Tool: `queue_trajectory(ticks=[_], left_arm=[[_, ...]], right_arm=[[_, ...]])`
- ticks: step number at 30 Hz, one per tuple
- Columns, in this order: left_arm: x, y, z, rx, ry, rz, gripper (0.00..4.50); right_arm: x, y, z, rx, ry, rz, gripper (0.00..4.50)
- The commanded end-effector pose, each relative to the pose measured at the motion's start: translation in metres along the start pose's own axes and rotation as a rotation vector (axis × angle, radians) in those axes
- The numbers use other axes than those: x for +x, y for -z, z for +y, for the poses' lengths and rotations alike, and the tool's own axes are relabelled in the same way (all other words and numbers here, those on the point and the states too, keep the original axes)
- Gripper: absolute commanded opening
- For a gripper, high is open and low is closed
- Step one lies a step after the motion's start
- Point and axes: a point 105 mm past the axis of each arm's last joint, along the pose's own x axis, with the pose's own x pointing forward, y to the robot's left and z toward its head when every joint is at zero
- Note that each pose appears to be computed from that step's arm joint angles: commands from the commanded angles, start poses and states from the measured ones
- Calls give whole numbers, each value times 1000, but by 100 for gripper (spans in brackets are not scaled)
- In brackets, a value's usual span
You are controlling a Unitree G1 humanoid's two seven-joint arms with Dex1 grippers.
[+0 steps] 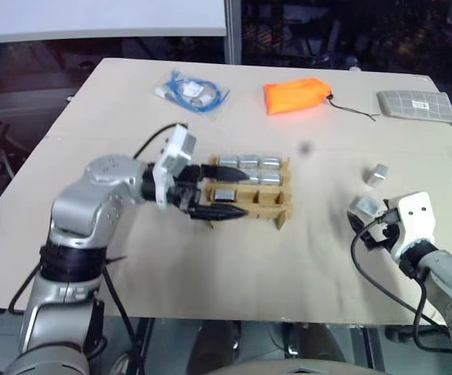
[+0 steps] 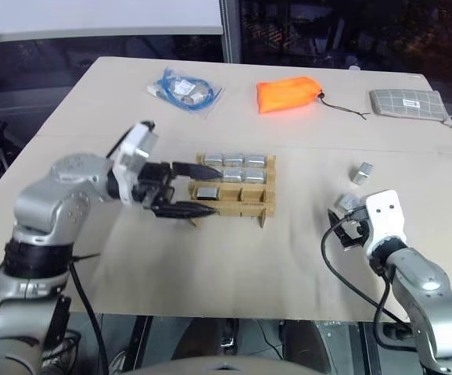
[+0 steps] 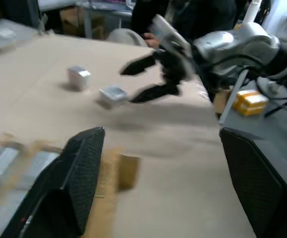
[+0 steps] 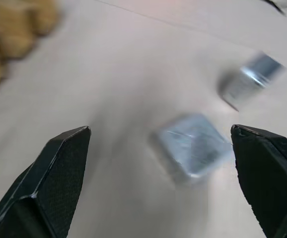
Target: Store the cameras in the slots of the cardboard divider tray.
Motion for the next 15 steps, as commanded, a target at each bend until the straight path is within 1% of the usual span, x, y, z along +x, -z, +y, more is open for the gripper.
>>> queue_trajectory(ticks=[1, 7, 11, 15], left_arm=[[3, -8, -9, 33, -50, -45, 385], [6, 1, -14, 10, -105, -69, 385], [8, 3, -16, 8, -113, -72, 385], [7, 5, -16, 5, -117, -73, 385]], right_arm=[[3, -4, -9, 36, 102, -1, 450], [17, -4, -1, 130, 214, 15, 450], [22, -1, 1, 79, 318, 88, 450], [26, 1, 4, 105, 355, 131, 450]])
